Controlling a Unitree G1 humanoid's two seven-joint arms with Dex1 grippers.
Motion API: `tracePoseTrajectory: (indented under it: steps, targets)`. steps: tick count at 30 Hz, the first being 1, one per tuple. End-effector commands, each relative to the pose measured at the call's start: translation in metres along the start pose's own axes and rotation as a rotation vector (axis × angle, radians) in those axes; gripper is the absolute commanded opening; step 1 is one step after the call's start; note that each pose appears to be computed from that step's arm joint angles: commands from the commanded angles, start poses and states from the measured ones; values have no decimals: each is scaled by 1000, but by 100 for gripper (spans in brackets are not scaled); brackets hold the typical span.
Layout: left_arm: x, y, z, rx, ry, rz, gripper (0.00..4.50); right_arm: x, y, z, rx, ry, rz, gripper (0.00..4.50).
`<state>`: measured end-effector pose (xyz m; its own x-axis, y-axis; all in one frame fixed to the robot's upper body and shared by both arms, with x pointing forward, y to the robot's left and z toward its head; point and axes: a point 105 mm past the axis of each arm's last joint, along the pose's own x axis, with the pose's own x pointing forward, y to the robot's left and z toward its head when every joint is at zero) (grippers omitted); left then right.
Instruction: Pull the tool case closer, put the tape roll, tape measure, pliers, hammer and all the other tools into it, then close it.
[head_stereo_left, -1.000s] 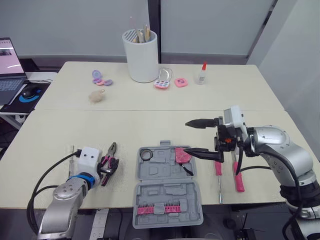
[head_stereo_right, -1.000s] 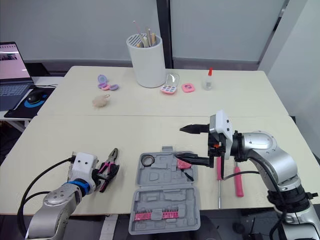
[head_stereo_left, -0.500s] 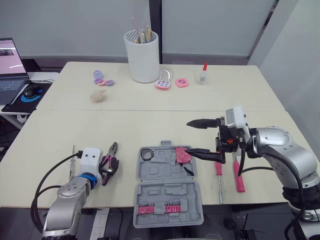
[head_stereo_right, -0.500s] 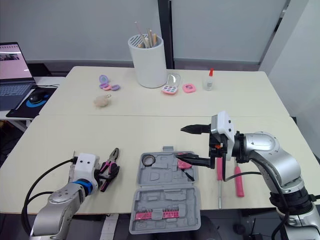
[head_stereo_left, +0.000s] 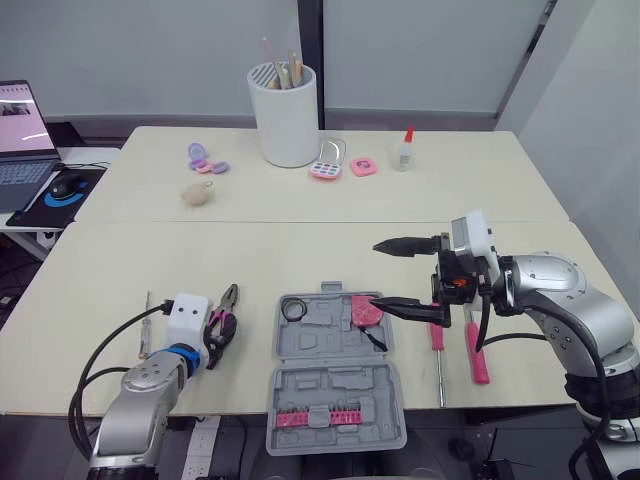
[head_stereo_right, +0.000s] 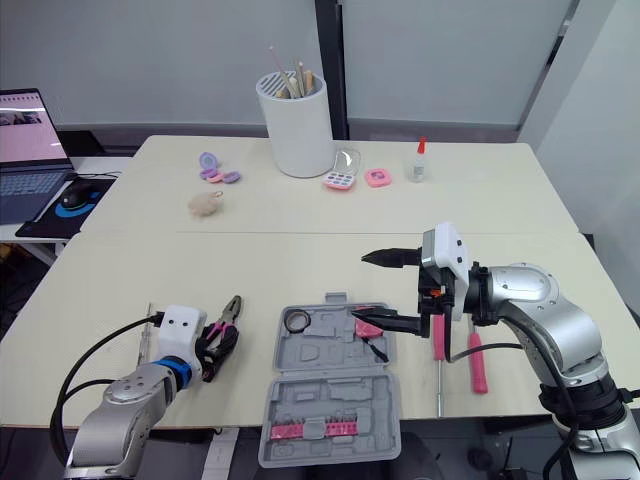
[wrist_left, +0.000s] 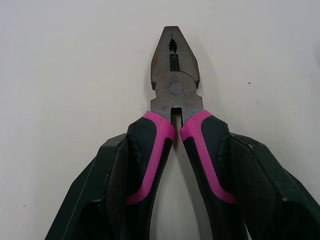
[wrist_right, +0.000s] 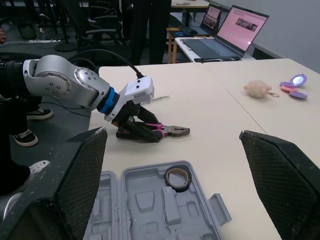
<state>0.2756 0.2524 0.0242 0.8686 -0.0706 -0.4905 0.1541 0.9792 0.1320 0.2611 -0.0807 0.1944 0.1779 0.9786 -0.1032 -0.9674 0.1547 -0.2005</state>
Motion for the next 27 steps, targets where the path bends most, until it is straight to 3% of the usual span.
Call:
tracePoseTrajectory:
  steps: [1, 5, 9, 15, 21, 27]
  targets:
    - [-10, 15, 9, 45, -16, -7, 252, 0, 0, 6, -52, -3, -14, 450]
    - [-27, 28, 47, 184, -77, -109, 252, 1, 2, 4, -30, 5, 12, 450]
    - [-48, 22, 78, 320, -83, -315, 252, 5, 0, 3, -46, 29, 23, 450]
    - [-76, -20, 118, 509, -61, -690, 252, 9, -8, 1, -80, 133, 28, 450]
    - [-72, -67, 143, 676, -129, -859, 252, 22, -11, 4, -105, 167, 39, 450]
    - [-63, -102, 148, 766, -156, -949, 252, 36, -15, -13, -178, 275, 15, 450]
